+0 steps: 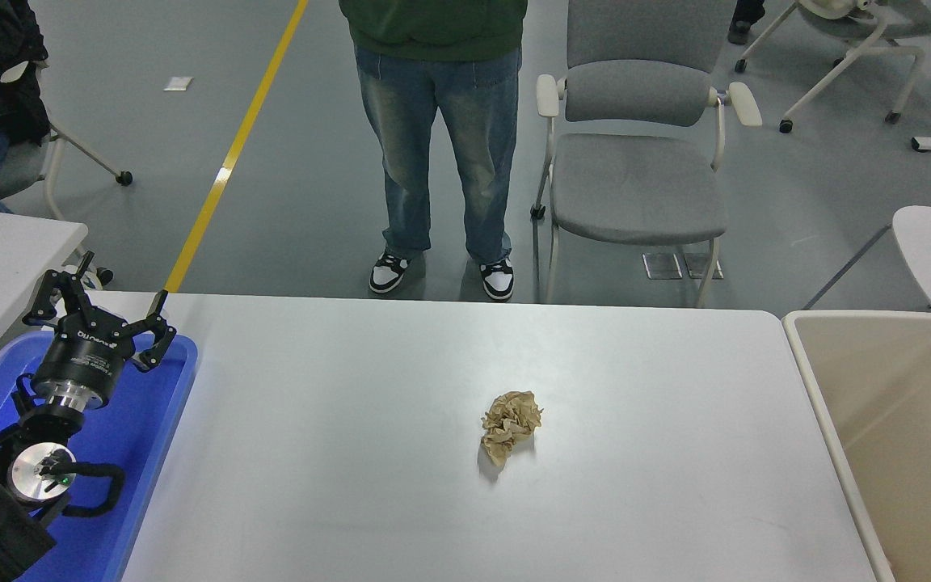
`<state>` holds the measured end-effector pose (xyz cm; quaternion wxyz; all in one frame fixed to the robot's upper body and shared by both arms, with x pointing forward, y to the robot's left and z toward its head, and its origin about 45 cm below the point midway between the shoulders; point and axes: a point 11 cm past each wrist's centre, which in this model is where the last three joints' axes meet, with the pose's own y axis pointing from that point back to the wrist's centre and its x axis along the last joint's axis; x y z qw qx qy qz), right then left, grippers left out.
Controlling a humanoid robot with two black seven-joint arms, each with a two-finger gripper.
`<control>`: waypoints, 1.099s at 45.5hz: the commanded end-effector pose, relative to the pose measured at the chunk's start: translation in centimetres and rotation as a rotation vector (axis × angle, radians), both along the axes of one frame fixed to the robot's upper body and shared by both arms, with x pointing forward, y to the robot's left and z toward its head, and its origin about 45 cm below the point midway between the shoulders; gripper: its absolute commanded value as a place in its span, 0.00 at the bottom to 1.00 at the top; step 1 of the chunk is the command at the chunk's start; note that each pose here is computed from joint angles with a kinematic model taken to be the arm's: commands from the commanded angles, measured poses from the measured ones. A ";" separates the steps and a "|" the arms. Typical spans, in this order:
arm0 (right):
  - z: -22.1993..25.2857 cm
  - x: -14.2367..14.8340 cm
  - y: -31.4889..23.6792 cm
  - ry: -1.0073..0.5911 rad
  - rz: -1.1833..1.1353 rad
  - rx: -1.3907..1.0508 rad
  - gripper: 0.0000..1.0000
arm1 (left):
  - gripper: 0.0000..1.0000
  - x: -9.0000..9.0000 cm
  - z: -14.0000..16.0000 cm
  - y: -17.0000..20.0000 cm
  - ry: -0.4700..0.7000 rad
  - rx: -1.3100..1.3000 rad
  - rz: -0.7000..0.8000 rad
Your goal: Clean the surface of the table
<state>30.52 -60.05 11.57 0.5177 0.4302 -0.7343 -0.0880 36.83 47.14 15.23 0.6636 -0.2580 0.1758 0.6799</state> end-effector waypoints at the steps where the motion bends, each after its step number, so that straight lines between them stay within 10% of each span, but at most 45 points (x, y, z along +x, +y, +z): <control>1: 5.7 2.9 0.1 -0.105 0.069 0.072 1.00 | 1.00 0.0 0.0 0.0 0.000 0.000 0.000; 24: 8.7 10.4 15.8 -0.410 0.243 0.562 1.00 | 1.00 0.0 0.0 0.0 0.000 0.000 0.000; 50: 3.0 12.1 33.4 -0.620 0.104 1.105 1.00 | 1.00 0.0 0.0 0.0 0.000 0.000 0.000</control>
